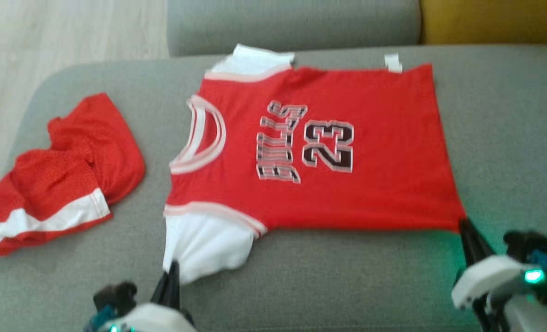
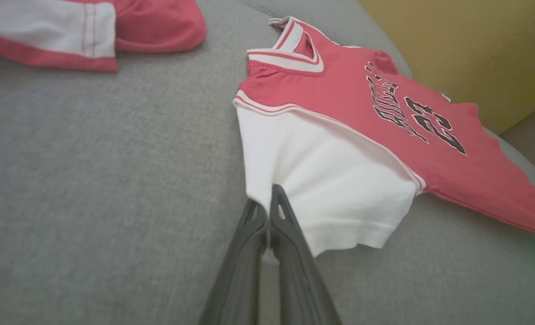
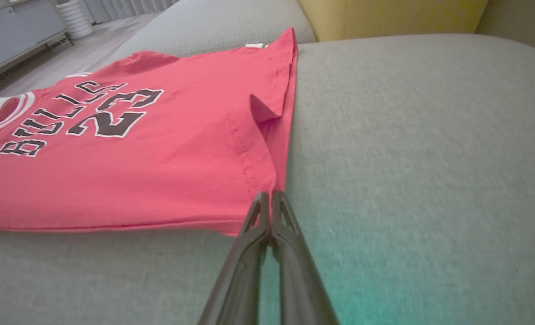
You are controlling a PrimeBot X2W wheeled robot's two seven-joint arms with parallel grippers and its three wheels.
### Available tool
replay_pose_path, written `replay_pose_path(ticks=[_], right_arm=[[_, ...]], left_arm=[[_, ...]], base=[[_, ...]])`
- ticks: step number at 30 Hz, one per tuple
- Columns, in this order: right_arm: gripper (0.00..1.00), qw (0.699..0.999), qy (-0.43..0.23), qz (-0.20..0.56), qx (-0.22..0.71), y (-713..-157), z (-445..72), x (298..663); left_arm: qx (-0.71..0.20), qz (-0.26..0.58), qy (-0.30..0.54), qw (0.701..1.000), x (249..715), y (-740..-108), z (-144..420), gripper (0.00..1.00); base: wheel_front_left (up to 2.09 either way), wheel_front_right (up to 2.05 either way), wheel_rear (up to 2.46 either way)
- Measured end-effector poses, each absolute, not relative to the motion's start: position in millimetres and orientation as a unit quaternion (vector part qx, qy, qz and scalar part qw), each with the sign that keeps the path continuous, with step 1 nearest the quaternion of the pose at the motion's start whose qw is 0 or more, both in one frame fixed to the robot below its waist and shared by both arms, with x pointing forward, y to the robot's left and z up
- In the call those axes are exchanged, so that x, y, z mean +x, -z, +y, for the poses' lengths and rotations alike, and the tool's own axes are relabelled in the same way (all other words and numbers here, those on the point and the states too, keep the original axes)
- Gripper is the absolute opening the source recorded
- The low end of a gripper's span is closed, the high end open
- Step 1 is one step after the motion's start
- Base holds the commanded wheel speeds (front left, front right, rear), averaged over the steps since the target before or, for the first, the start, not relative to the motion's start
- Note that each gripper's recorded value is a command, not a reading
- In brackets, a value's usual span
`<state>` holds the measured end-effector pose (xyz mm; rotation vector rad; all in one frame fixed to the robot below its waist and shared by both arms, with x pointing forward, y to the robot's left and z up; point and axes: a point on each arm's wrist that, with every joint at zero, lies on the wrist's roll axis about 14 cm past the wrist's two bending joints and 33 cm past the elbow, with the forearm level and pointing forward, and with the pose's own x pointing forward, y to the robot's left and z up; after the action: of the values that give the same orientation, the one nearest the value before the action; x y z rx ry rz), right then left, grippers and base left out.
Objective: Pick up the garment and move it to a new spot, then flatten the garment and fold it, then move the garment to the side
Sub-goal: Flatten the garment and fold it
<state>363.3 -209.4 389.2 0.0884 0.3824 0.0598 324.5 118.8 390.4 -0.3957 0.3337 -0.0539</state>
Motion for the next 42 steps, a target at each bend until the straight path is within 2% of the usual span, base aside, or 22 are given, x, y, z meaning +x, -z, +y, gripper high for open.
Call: replay_pose_path(ticks=[6, 11, 17, 25, 36, 42], right_arm=[[0.0, 0.976, -0.023, 0.207, 0.063, -379.5, -206.9, 331.9], [0.0, 0.977, -0.013, 0.203, 0.071, -382.0, -211.3, 330.3], [0.0, 0.98, -0.012, 0.183, 0.083, -396.9, -209.0, 352.1], [0.0, 0.986, -0.018, 0.14, 0.088, -424.5, -202.3, 408.0], [0.0, 0.988, 0.007, 0.134, 0.082, -416.7, -214.4, 457.1], [0.0, 0.985, 0.007, 0.154, 0.073, -395.6, -209.7, 469.5]], left_arm=[[-0.202, 0.175, 0.013, 0.964, 292.3, -383.7, 124.6, 0.0], [-0.208, 0.158, 0.02, 0.965, 296.4, -393.7, 123.6, 0.0], [-0.188, 0.111, 0.048, 0.975, 336.5, -421.7, 117.7, 0.0], [-0.17, 0.021, 0.092, 0.981, 417.0, -479.8, 101.2, 0.0], [-0.155, 0.026, 0.089, 0.984, 470.7, -473.2, 99.3, 0.0], [-0.143, 0.034, 0.099, 0.984, 489.1, -465.2, 93.2, 0.0]], base=[[0.0, 0.0, 0.0], [0.0, 0.0, 0.0], [0.0, 0.0, 0.0], [0.0, 0.0, 0.0], [0.0, 0.0, 0.0], [0.0, 0.0, 0.0]])
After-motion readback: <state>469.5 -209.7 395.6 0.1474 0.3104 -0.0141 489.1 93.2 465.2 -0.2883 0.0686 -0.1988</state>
